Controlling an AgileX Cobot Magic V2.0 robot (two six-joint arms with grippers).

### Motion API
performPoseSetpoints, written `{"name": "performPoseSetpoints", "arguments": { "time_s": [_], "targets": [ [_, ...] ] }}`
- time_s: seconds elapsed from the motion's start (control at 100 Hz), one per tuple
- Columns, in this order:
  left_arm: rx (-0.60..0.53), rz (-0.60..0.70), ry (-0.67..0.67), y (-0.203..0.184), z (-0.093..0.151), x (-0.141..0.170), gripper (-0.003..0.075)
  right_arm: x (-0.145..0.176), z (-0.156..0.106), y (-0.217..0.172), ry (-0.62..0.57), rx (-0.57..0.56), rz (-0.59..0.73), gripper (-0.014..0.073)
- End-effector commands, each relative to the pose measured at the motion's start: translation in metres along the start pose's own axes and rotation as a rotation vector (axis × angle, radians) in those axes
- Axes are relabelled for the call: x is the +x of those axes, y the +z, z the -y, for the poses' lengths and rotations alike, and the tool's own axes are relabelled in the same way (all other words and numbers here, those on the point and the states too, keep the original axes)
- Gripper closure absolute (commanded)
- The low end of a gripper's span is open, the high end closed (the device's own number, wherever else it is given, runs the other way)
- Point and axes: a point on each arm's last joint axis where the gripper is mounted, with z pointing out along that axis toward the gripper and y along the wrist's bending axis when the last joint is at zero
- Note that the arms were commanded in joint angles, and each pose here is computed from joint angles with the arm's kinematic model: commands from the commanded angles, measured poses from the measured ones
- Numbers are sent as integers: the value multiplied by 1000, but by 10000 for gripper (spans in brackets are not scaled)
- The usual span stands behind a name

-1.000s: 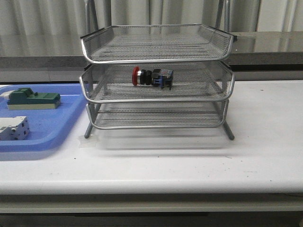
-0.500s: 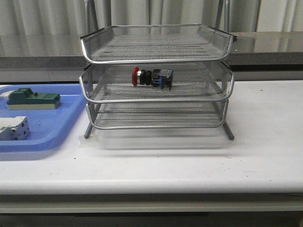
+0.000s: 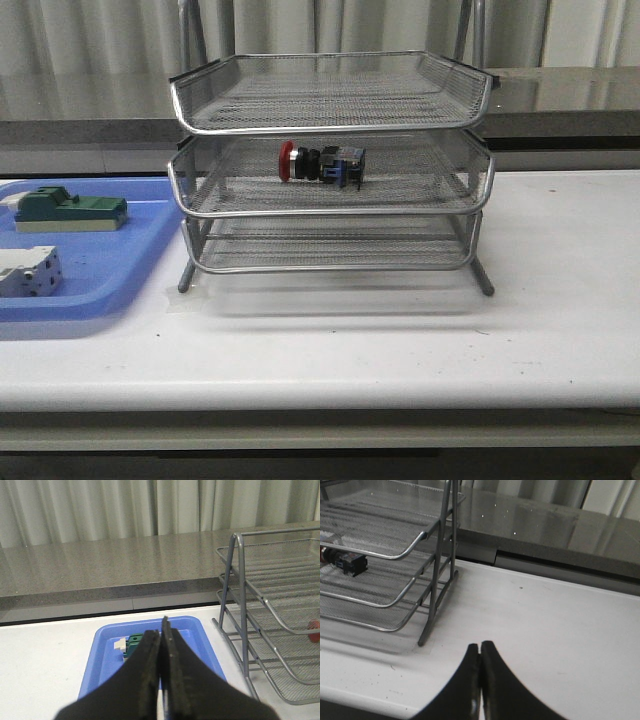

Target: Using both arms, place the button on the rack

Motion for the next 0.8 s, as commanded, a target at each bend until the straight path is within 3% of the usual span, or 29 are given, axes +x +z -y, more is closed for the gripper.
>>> {"name": "performPoseSetpoints", "arguments": {
  "time_s": [0.0, 0.32, 0.79],
  "targets": [
    [-37, 91, -20, -1, -4, -15, 740, -5, 1, 0, 23, 23, 147, 655],
    [-37, 91, -20, -1, -4, -15, 740, 37, -6, 10, 101, 21, 217, 655],
    [-37, 91, -20, -1, -4, -15, 740, 37, -6, 10, 109, 20, 215, 655]
  ]
}}
